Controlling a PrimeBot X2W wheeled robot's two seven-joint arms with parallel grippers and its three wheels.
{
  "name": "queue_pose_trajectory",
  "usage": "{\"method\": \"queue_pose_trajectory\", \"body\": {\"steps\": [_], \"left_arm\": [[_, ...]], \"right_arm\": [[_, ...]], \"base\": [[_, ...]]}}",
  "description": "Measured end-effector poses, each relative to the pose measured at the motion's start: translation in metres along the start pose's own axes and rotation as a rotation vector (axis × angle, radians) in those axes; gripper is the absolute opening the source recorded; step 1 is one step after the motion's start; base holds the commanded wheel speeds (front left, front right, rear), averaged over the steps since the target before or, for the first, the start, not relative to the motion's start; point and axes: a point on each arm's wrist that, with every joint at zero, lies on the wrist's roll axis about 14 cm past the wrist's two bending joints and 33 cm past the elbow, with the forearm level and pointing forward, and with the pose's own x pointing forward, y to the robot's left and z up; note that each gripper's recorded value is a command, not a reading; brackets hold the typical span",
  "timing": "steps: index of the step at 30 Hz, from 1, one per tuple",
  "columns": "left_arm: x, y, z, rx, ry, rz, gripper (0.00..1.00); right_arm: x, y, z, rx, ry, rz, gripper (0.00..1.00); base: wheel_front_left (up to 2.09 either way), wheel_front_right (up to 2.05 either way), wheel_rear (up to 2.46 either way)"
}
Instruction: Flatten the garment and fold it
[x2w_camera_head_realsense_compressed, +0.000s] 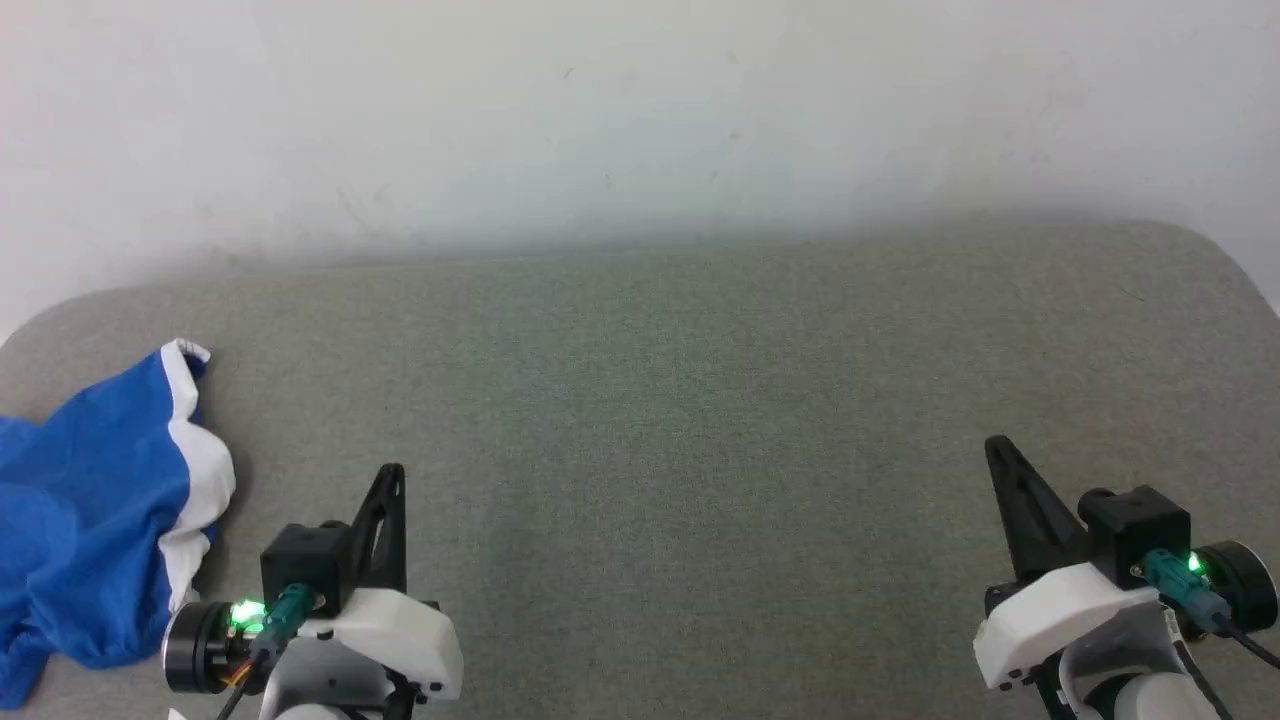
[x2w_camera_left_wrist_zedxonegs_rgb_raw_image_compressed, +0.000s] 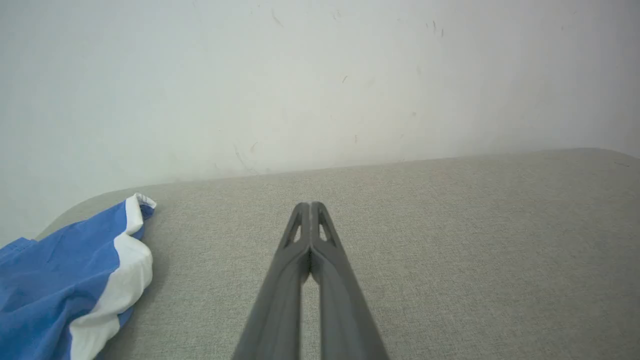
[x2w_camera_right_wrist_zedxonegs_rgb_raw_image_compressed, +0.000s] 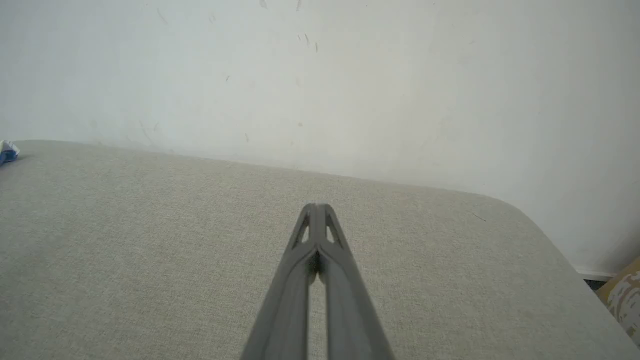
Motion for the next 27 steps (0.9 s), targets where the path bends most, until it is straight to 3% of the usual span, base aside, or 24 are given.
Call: {"method": "queue_pose_trajectory", "body": {"steps": [27], "left_arm": [[0.0000, 0.0000, 0.0000, 0.000, 0.000, 0.000, 0.00]], "right_arm": [[0.0000, 0.0000, 0.0000, 0.000, 0.000, 0.000, 0.00]], "base": [[0.00, 0.00, 0.00]]}}
